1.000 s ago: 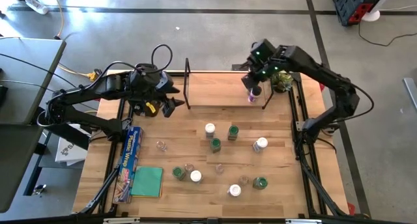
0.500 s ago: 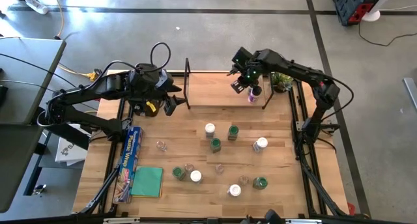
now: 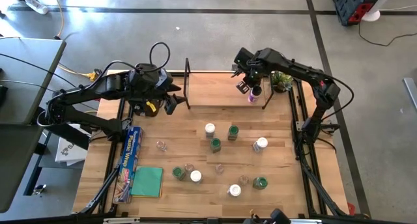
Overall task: Shelf spices
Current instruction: Put the black spice bottle on the shelf and align with the other black spice bottles, then put the top right white spice bottle on the shelf
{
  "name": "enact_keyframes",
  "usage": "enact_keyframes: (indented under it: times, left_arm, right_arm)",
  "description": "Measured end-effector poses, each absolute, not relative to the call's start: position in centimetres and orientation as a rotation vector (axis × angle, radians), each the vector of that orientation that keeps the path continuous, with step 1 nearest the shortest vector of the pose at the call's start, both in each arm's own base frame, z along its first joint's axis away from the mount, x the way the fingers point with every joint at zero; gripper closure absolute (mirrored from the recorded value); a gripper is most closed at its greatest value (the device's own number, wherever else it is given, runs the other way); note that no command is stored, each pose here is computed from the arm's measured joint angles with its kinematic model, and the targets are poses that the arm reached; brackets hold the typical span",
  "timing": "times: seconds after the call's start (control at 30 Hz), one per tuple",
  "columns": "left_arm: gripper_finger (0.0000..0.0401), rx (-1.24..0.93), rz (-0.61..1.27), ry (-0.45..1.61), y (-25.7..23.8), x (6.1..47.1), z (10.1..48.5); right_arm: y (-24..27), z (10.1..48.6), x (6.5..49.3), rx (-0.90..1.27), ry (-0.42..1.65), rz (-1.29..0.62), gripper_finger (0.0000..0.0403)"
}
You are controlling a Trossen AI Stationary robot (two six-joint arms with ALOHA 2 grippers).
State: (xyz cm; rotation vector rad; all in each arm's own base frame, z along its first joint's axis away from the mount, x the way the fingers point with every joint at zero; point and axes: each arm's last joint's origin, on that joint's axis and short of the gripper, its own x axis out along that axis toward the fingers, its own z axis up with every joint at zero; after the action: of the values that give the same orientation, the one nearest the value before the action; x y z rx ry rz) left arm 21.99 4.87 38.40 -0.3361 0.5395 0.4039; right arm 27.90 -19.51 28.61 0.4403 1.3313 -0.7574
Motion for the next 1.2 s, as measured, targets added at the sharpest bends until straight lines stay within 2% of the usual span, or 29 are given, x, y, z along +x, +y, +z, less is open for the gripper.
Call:
enact_keyframes:
  times: [0.13,0.27,0.6,0.73,0.87,1.0,1.2]
  left_arm:
    - [0.0119,-0.335,0.405,0.539,4.9,22.0,38.4]
    - [0.0119,-0.335,0.405,0.539,4.9,22.0,38.4]
    - [0.0119,-0.328,0.418,0.539,5.2,21.9,38.4]
    - [0.0119,-0.334,0.429,0.538,5.5,21.8,38.4]
    - [0.0119,-0.326,0.437,0.539,5.8,21.8,38.4]
    - [0.0119,-0.288,0.430,0.546,5.9,21.7,38.4]
    - [0.0119,-0.213,0.408,0.562,5.9,21.7,38.4]
  right_arm:
    - [-19.6,29.0,28.1,0.440,1.307,-0.762,0.0343]
    - [-19.9,31.2,28.5,0.424,1.223,-0.768,0.0343]
    - [-21.0,41.9,27.5,0.289,0.860,-0.876,0.0343]
    - [-19.0,45.8,26.8,0.218,0.761,-0.819,0.0343]
    - [-14.3,48.7,26.8,0.079,0.666,-0.686,0.0348]
    - [-10.2,48.5,26.4,0.152,0.675,-0.593,0.0358]
    - [-4.3,43.3,25.6,0.335,0.869,-0.511,0.0359]
